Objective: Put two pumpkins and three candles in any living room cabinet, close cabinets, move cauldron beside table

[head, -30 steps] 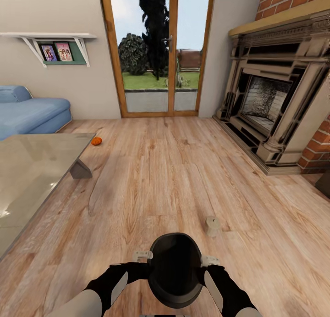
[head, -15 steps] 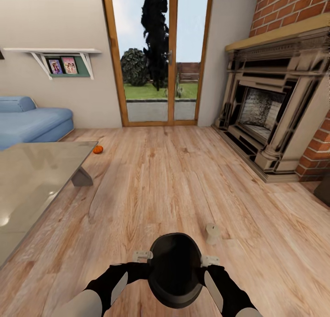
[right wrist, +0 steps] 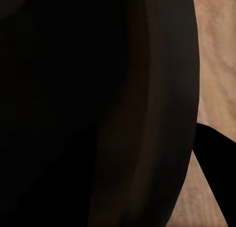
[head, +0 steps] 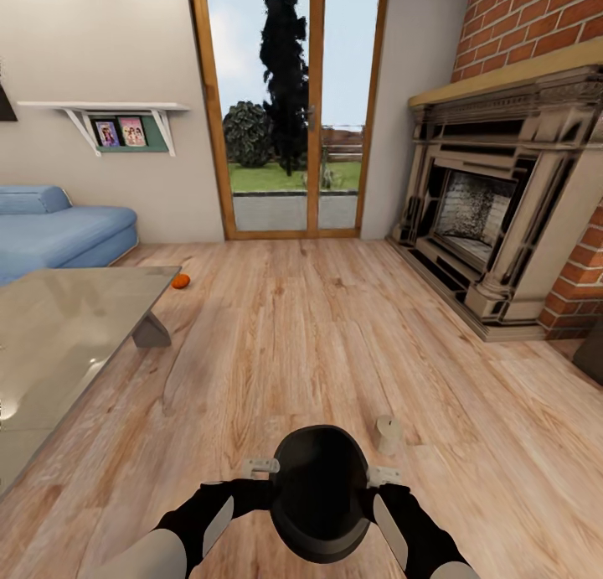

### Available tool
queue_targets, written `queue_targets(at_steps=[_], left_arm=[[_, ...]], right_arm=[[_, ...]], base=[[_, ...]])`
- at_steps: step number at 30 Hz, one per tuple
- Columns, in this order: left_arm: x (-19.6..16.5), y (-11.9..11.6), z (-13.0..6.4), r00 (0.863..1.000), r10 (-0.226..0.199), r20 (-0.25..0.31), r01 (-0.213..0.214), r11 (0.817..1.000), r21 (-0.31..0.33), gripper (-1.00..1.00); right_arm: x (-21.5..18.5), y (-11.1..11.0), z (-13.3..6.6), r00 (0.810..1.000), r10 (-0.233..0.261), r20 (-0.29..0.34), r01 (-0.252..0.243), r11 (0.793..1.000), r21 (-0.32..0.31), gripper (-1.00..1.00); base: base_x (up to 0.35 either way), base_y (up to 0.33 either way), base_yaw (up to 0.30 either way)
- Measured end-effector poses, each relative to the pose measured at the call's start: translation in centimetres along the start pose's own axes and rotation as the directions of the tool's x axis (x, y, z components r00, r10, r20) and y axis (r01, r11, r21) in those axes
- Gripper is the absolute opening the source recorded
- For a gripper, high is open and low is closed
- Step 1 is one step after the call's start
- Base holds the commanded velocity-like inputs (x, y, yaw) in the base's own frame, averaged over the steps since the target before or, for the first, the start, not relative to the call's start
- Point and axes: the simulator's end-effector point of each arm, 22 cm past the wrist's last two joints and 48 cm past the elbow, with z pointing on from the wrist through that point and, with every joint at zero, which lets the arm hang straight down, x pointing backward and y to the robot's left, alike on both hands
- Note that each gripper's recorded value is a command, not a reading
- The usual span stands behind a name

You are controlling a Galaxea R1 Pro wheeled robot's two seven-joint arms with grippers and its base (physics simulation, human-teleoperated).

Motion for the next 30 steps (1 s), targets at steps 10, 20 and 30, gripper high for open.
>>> queue_targets(at_steps=[10,20,30], left_arm=[[-0.05,0.01,-0.01,1.000,0.000,0.001,0.000,1.000,0.000,-1.00],[-0.02,0.02,0.02,1.000,-0.001,0.001,0.001,1.000,-0.001,-1.00],[0.03,0.02,0.02,1.000,-0.001,0.000,0.001,1.000,-0.001,-1.00]], right_arm=[[-0.07,0.02,-0.02,1.000,0.000,0.002,0.000,1.000,0.000,-1.00],[-0.04,0.01,0.01,1.000,0.000,0.001,0.000,1.000,0.000,-1.00],[0.02,0.00,0.03,1.000,0.000,0.000,0.000,1.000,0.000,-1.00]], base=[[-0.001,0.000,0.240],[-0.179,0.000,0.281],[-0.269,0.000,0.257]])
